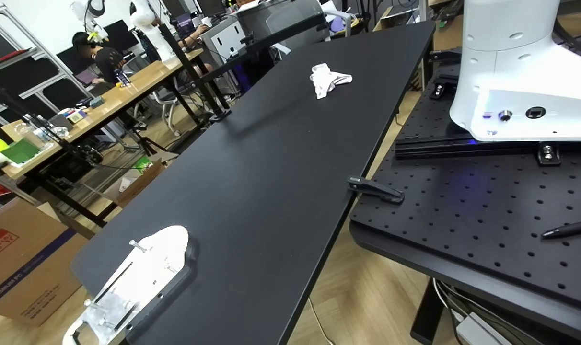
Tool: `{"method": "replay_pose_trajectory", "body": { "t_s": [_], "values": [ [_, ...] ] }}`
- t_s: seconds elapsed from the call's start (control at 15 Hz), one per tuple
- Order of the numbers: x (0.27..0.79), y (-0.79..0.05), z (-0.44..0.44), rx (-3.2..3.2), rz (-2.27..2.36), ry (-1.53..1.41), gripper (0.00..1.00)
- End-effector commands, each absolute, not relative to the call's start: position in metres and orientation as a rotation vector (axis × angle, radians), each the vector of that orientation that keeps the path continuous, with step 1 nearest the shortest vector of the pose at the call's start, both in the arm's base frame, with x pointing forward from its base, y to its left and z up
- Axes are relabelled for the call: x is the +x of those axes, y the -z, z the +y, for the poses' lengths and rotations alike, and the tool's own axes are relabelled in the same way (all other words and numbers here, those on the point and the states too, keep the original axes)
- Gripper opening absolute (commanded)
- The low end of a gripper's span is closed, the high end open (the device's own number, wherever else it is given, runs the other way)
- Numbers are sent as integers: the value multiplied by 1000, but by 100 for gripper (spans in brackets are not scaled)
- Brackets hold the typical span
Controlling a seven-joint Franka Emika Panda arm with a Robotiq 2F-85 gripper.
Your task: Hang the cloth on the black stand
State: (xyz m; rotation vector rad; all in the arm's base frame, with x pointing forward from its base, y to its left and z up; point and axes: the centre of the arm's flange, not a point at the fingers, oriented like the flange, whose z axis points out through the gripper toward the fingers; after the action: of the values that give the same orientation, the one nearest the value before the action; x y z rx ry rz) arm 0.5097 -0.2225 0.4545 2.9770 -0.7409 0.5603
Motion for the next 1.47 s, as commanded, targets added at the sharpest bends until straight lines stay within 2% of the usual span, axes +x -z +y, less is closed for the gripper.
{"method": "replay_pose_trajectory", "body": {
  "t_s": [0.0, 0.27, 0.87, 1.4],
  "values": [
    [513, -449, -225, 2972, -761, -556, 100],
    [522, -440, -225, 2956, -779, -471, 100],
    [511, -355, -276, 3004, -960, -183, 100],
    [536, -287, -271, 3173, -1106, -122, 100]
  ]
}}
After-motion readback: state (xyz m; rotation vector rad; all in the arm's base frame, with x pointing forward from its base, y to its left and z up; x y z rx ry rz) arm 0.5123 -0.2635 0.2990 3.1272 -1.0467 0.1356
